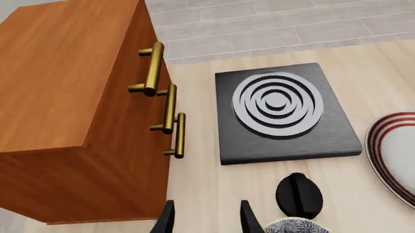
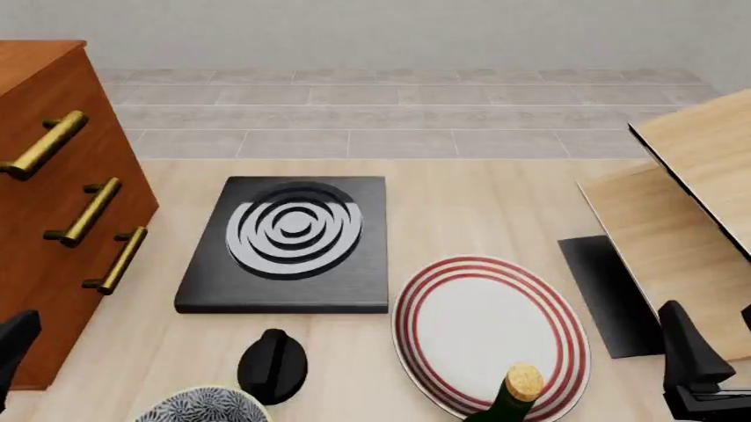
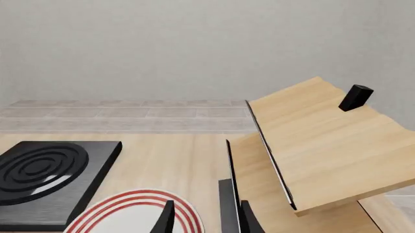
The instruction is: Put the bowl on the top of the cabinet.
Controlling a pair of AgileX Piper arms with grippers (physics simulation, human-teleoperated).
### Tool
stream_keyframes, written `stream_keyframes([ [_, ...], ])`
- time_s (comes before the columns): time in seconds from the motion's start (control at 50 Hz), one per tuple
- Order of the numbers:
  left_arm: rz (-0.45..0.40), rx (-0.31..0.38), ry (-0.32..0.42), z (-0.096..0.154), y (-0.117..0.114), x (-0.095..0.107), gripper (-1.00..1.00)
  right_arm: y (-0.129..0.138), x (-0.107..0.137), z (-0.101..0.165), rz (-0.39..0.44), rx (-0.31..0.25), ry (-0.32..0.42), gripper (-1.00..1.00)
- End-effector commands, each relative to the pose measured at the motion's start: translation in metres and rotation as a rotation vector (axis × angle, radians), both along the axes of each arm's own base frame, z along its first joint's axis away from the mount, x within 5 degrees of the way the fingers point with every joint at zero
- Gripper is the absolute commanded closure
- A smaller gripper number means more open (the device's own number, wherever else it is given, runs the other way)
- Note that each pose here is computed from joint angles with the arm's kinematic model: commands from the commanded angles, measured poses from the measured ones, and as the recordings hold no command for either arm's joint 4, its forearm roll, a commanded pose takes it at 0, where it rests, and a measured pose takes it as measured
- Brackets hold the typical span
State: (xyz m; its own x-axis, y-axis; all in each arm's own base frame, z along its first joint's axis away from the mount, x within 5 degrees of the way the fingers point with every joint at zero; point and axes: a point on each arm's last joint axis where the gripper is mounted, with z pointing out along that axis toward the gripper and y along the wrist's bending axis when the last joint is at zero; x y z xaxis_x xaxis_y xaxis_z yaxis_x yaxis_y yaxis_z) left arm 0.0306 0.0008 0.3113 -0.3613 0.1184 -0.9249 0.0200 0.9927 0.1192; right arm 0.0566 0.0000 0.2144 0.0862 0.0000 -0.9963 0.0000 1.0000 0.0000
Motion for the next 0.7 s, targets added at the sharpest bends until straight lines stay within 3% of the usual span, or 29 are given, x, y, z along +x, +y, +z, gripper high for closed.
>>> stream_keyframes([
  [0.02, 0.012, -0.005, 0.041, 0.006, 0.000, -0.005, -1.00, 0.000, 0.000, 0.000, 0.000, 0.000, 0.000, -1.00],
  [0.56, -0.021, -0.001, 0.227, -0.003, -0.001, -0.010, -1.00, 0.000, 0.000, 0.000, 0.000, 0.000, 0.000, -1.00],
  [0.7, -0.025, 0.011, 0.242, -0.002, -0.001, -0.017, -1.00, 0.000, 0.000, 0.000, 0.000, 0.000, 0.000, -1.00],
])
